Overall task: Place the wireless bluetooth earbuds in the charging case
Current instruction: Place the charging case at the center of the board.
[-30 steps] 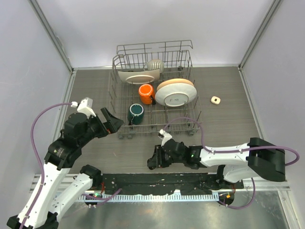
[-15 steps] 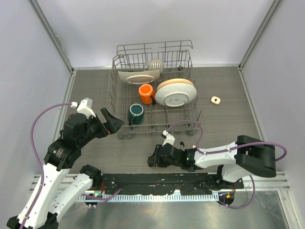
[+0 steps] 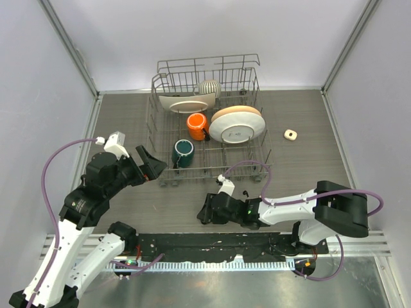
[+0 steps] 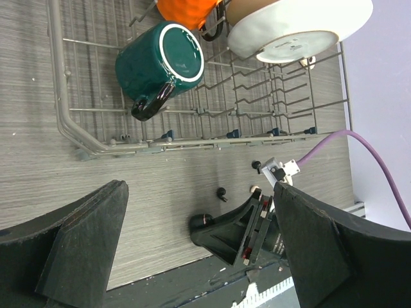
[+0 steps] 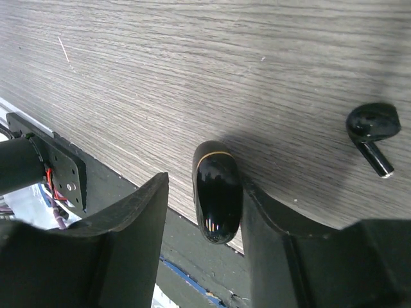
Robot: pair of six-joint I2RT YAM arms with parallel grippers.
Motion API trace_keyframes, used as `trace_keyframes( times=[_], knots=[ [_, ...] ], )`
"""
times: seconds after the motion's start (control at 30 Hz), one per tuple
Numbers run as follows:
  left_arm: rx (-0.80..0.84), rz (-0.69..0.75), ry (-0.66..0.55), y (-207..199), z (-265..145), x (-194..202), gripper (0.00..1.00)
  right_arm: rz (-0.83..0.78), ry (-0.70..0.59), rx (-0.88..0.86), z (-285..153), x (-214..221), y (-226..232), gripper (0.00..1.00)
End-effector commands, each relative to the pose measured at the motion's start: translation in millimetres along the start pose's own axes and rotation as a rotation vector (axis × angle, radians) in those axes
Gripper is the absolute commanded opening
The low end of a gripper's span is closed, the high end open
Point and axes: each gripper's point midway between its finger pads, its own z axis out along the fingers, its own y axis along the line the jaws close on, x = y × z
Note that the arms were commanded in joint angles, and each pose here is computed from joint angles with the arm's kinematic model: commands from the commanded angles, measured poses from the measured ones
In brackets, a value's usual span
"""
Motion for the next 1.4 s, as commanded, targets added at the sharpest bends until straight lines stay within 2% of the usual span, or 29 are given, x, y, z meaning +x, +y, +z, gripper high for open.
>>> trace_keyframes(
  times=[0.0,0.17,0.33,0.53,0.57,0.9,1.2,1.37],
  knots=[
    [0.016,0.028,-0.005,-3.3,-2.8,-2.5,1.0,0.0,-0.053,0.009,-0.5,-12.7,10.1,0.54],
    [0.009,0.036,-0.006,-1.0,-4.7,-1.8,1.0,-0.026,-0.052,0.035,-4.0,-13.2,8.5,0.6],
    [0.006,0.037,-0.007,-0.1,-5.5,-1.5,1.0,-0.121,-0.091,0.081,-13.8,-17.8,16.2,0.64],
    [0.002,0.042,-0.018,1.0,-9.2,-2.8,1.0,-0.256,-0.152,0.224,-21.7,-25.0,18.6,0.73],
    [0.004,0.044,-0.02,0.8,-10.6,-2.9,1.0,-0.303,-0.146,0.297,-21.8,-19.6,11.3,0.74],
    [0.001,0.054,-0.031,1.6,-15.7,-4.7,1.0,-0.35,-0.166,0.545,-23.4,-15.5,-2.0,0.74],
    [0.001,0.061,-0.031,1.0,-16.7,-5.7,1.0,-0.282,-0.148,0.515,-16.1,-9.7,0.9,0.73],
    [-0.003,0.063,-0.034,1.8,-19.2,-5.9,1.0,-0.249,-0.103,0.48,-5.5,-4.9,-1.6,0.69]
  ],
)
